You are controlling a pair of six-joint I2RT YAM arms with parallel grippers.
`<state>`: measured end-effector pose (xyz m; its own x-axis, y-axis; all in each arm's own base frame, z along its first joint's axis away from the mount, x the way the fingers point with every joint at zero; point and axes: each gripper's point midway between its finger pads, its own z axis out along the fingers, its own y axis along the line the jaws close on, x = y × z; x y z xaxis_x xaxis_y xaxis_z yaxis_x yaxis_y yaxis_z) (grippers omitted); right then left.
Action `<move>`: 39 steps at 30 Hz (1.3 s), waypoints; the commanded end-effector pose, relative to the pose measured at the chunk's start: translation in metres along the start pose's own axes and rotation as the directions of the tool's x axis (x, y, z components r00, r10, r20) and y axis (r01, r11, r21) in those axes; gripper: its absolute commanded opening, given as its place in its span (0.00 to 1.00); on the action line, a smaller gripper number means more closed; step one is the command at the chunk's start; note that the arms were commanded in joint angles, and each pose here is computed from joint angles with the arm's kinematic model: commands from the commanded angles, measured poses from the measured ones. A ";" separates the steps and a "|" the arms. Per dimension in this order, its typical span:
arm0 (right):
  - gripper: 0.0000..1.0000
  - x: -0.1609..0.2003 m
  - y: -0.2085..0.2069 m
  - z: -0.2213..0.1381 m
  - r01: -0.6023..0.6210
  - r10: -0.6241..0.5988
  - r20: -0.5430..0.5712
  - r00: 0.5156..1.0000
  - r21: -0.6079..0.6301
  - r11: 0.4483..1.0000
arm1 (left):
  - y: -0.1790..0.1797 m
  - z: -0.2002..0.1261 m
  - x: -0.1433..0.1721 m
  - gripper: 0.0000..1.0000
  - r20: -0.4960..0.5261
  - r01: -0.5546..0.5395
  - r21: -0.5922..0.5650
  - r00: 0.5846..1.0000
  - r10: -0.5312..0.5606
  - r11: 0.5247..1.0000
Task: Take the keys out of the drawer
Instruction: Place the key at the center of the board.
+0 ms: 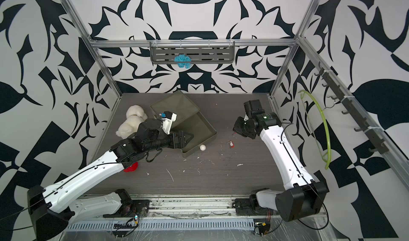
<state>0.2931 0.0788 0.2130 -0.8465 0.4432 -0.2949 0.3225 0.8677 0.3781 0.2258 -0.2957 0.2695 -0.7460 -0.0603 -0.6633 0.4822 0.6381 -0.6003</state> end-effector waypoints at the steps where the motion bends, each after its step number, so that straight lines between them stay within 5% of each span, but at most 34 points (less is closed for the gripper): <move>1: 0.00 0.007 -0.008 0.009 0.003 -0.003 -0.033 0.999 0.002 1.000 | -0.011 0.007 0.000 0.99 0.015 -0.063 0.027 0.998 0.062 0.998; 17: 0.00 0.035 -0.060 0.071 -0.059 0.080 -0.214 0.973 0.102 0.993 | -0.014 -0.019 0.012 0.99 0.043 -0.180 0.002 0.983 0.180 0.984; 39: 0.00 0.016 -0.080 0.136 -0.064 0.114 -0.320 0.940 0.163 0.985 | 0.017 -0.049 0.016 0.99 0.097 -0.137 -0.129 0.984 0.150 0.982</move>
<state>0.2919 0.0467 0.0481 -0.8850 0.4561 0.0933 0.4652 0.8584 0.2160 0.2014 -0.2549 0.2760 -0.6153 -0.0450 -0.7870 0.5313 0.7139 -0.4562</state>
